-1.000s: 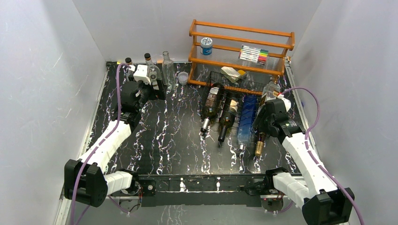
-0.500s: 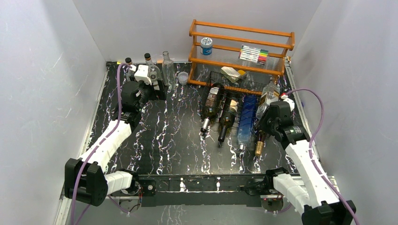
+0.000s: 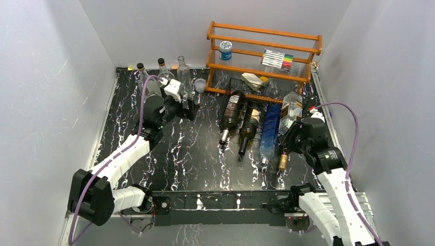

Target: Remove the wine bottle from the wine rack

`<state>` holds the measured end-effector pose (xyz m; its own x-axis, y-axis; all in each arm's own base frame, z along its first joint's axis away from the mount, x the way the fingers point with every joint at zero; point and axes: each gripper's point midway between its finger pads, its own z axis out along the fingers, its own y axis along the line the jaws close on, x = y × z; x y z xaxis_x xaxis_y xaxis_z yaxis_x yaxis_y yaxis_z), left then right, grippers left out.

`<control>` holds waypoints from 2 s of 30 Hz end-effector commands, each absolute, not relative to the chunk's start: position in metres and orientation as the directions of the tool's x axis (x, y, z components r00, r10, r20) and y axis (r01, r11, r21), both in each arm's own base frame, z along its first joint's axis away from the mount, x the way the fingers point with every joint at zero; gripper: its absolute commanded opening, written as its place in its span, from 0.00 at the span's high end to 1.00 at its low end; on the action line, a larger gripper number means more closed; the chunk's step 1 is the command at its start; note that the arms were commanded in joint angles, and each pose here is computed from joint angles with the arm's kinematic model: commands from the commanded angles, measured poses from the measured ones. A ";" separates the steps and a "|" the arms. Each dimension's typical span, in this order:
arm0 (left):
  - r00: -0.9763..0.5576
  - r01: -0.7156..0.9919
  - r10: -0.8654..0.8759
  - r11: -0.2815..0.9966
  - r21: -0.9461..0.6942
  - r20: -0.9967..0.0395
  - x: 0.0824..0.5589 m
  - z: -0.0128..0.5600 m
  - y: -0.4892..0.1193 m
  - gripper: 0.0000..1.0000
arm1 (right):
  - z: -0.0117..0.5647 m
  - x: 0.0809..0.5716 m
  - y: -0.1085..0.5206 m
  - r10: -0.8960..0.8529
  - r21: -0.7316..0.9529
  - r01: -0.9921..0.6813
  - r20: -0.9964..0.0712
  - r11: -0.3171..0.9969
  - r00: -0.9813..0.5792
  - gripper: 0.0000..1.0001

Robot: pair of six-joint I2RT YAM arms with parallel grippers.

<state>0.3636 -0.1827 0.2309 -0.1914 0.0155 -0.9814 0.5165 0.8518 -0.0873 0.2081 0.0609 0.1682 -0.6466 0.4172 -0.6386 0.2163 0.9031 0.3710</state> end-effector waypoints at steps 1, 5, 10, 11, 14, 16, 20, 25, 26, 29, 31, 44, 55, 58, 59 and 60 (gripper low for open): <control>-0.090 0.620 0.029 0.784 -0.033 -0.996 0.350 0.254 -0.208 0.02 | 0.264 0.234 0.068 0.449 0.477 0.022 -0.809 0.878 -0.380 1.00; -0.076 0.682 0.045 0.731 -0.019 -0.996 0.339 0.253 -0.225 0.02 | 0.281 0.229 0.073 0.452 0.495 -0.037 -0.820 0.868 -0.349 1.00; -0.051 0.775 0.063 0.633 0.001 -0.997 0.317 0.251 -0.252 0.02 | 0.297 0.224 0.092 0.412 0.493 -0.168 -0.836 0.853 -0.361 1.00; -0.042 0.795 0.064 0.606 0.006 -0.997 0.312 0.252 -0.259 0.02 | 0.300 0.223 0.096 0.399 0.489 -0.194 -0.840 0.850 -0.367 1.00; -0.022 0.849 0.073 0.529 0.021 -0.997 0.292 0.254 -0.277 0.02 | 0.307 0.221 0.109 0.365 0.486 -0.276 -0.845 0.830 -0.391 1.00; -0.001 0.874 0.084 0.484 0.039 -0.996 0.280 0.257 -0.287 0.02 | 0.312 0.220 0.119 0.344 0.487 -0.332 -0.847 0.808 -0.405 1.00; 0.035 0.917 0.108 0.393 0.075 -0.993 0.257 0.266 -0.302 0.02 | 0.322 0.217 0.141 0.305 0.500 -0.444 -0.845 0.743 -0.440 1.00; 0.110 0.945 0.170 0.288 0.156 -0.979 0.229 0.279 -0.311 0.02 | 0.325 0.213 0.165 0.252 0.543 -0.537 -0.815 0.645 -0.522 1.00; 0.140 0.942 0.193 0.276 0.191 -0.971 0.225 0.283 -0.312 0.02 | 0.324 0.213 0.169 0.243 0.554 -0.548 -0.807 0.627 -0.538 1.00; 0.254 0.912 0.271 0.252 0.323 -0.928 0.213 0.286 -0.313 0.02 | 0.319 0.211 0.182 0.198 0.600 -0.566 -0.765 0.565 -0.613 1.00; 0.347 0.877 0.308 0.227 0.423 -0.886 0.204 0.292 -0.314 0.02 | 0.317 0.209 0.189 0.157 0.629 -0.569 -0.732 0.530 -0.662 1.00; 0.543 0.776 0.475 0.032 0.630 -0.692 0.185 0.280 -0.341 0.02 | 0.294 0.175 0.233 -0.063 0.738 -0.556 -0.579 0.382 -0.813 1.00; 0.537 0.774 0.551 -0.020 0.633 -0.639 0.187 0.254 -0.348 0.02 | 0.285 0.138 0.266 -0.194 0.728 -0.605 -0.575 0.323 -0.795 1.00; 0.530 0.778 0.568 -0.030 0.628 -0.629 0.188 0.248 -0.347 0.05 | 0.282 0.134 0.271 -0.214 0.725 -0.609 -0.571 0.321 -0.792 1.00; 0.529 0.779 0.574 -0.036 0.626 -0.626 0.188 0.246 -0.347 0.07 | 0.281 0.134 0.272 -0.216 0.723 -0.611 -0.572 0.323 -0.791 1.00; 0.527 0.781 0.580 -0.041 0.624 -0.621 0.188 0.243 -0.346 0.09 | 0.281 0.133 0.273 -0.218 0.721 -0.615 -0.576 0.320 -0.788 1.00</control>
